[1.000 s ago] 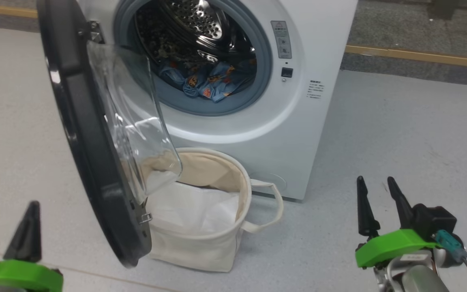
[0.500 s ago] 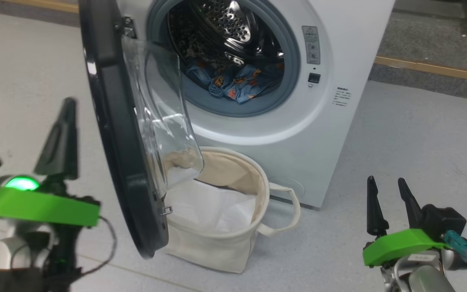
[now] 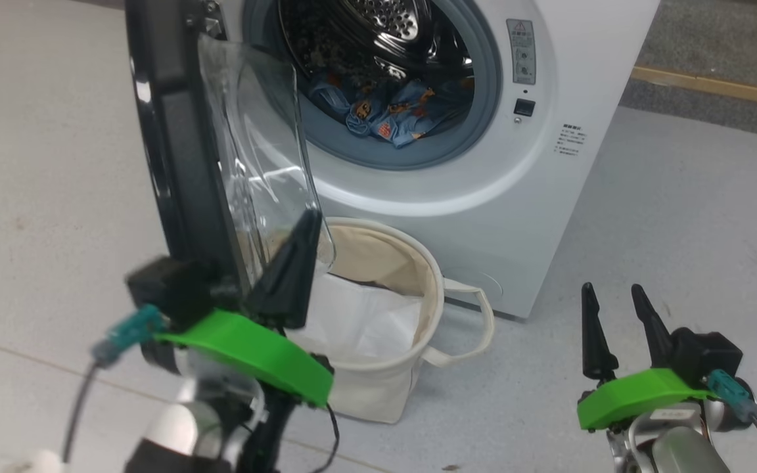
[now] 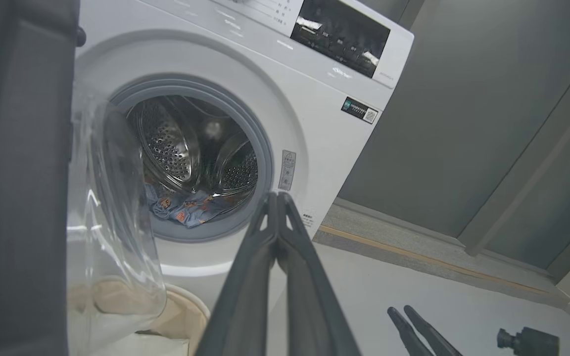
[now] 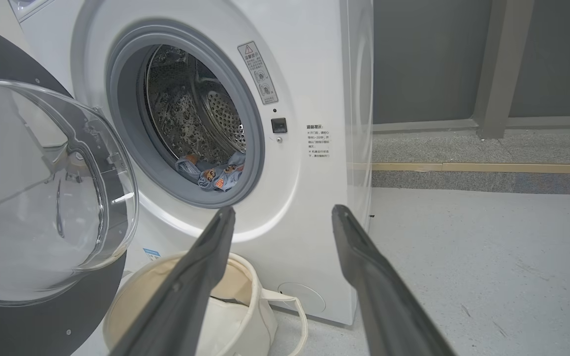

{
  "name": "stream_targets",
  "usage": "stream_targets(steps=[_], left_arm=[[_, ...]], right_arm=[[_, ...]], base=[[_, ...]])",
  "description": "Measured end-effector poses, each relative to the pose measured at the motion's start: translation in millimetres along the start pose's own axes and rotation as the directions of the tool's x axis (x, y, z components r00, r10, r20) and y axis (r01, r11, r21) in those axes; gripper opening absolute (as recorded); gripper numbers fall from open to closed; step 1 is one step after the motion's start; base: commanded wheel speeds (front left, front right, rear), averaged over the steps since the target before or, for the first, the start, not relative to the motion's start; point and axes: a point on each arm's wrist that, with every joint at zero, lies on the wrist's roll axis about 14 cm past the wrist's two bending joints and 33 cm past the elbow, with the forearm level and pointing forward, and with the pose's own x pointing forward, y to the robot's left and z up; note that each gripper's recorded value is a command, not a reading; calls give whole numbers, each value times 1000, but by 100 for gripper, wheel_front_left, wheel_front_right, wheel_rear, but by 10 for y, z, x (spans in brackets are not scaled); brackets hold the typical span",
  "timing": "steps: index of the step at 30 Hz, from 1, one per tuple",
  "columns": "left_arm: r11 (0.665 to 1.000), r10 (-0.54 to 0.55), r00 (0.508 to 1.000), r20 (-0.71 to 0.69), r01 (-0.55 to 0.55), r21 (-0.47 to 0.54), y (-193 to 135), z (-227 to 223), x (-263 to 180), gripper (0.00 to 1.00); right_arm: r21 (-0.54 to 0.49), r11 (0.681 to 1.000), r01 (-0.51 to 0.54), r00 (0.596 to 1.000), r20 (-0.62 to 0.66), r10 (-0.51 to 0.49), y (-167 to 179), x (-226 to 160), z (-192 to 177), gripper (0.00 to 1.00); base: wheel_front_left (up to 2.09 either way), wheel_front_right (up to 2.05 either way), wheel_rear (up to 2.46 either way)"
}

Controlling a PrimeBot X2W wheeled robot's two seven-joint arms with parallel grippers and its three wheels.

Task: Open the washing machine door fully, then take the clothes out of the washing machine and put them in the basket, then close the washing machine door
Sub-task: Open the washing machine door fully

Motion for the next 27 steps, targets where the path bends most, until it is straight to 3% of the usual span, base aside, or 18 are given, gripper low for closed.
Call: stream_targets(steps=[5,10,21,27], left_arm=[[996,91,989,-121,-88,24,179,-526,-34,0],[976,207,969,-137,-195,92,475,-704,-84,0],[923,372,923,-99,-355,151,960,-664,-316,0],[859,498,865,-57,-484,165,1404,-549,-571,0]], right_arm=[[0,1000,0,1000,-3,0,-9,30,-22,100],[11,1000,-14,1000,-11,15,51,74,-63,100],[26,995,-92,996,-7,92,320,228,-81,100],[44,985,-169,985,-15,170,599,328,-142,100]], base=[[0,0,0],[0,0,0],[0,0,0],[0,0,0]])
